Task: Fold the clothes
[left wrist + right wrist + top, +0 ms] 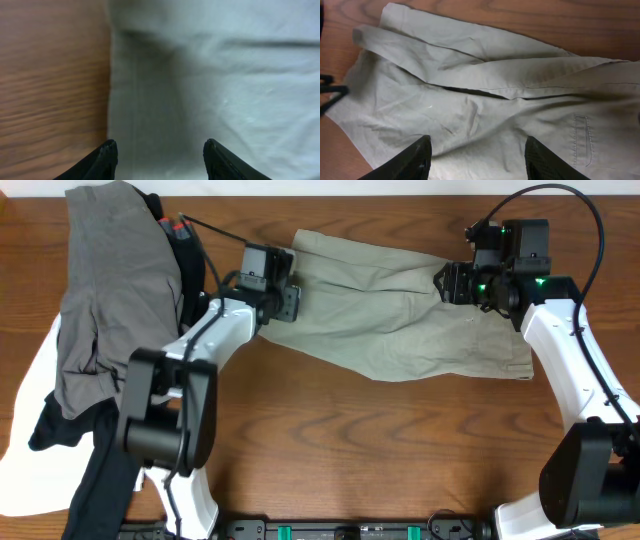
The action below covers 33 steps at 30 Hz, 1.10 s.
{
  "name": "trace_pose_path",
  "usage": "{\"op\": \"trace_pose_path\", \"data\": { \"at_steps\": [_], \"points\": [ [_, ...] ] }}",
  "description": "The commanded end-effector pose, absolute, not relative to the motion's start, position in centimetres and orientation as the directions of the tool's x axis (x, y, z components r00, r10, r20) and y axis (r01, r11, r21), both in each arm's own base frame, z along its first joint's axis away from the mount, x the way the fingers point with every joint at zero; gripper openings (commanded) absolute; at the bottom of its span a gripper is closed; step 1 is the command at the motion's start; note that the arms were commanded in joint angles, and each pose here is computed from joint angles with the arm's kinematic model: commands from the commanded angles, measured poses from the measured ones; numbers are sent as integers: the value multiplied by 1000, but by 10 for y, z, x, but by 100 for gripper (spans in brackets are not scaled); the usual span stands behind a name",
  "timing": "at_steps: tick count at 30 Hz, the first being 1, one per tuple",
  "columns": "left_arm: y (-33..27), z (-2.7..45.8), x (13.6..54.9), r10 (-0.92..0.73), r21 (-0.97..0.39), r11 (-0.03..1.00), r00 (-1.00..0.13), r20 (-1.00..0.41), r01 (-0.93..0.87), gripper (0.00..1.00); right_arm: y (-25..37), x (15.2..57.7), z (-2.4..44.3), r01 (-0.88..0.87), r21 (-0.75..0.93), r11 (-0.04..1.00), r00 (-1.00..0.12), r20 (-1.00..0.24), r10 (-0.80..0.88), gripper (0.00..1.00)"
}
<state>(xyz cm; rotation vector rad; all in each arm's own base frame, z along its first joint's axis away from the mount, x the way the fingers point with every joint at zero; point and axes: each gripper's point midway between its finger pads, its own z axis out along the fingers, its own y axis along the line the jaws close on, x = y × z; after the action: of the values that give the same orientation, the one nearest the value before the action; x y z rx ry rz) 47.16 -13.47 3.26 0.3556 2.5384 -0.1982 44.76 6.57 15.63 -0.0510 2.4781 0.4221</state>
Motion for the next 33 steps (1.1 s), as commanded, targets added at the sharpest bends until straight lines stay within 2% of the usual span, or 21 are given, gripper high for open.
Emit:
{"op": "trace_pose_path", "data": {
  "at_steps": [1,20,25,33],
  "points": [
    [-137,26,471,279,-39,933,-786,-551,359,57,68,450,160,-147,280,949,-801,-596,52,58],
    [-142,-15,416,335,-52,922,-857,-391,384,57,68,446,157,-142,282,949,-812,-582,52,61],
    [-133,-29,387,345,-63,925,-895,-282,376,58,68,445,156,-140,282,949,-815,-577,51,63],
    [-122,-37,350,191,-96,975,-976,-107,201,58,68,445,156,-140,282,949,-816,-576,51,65]
  ]
}}
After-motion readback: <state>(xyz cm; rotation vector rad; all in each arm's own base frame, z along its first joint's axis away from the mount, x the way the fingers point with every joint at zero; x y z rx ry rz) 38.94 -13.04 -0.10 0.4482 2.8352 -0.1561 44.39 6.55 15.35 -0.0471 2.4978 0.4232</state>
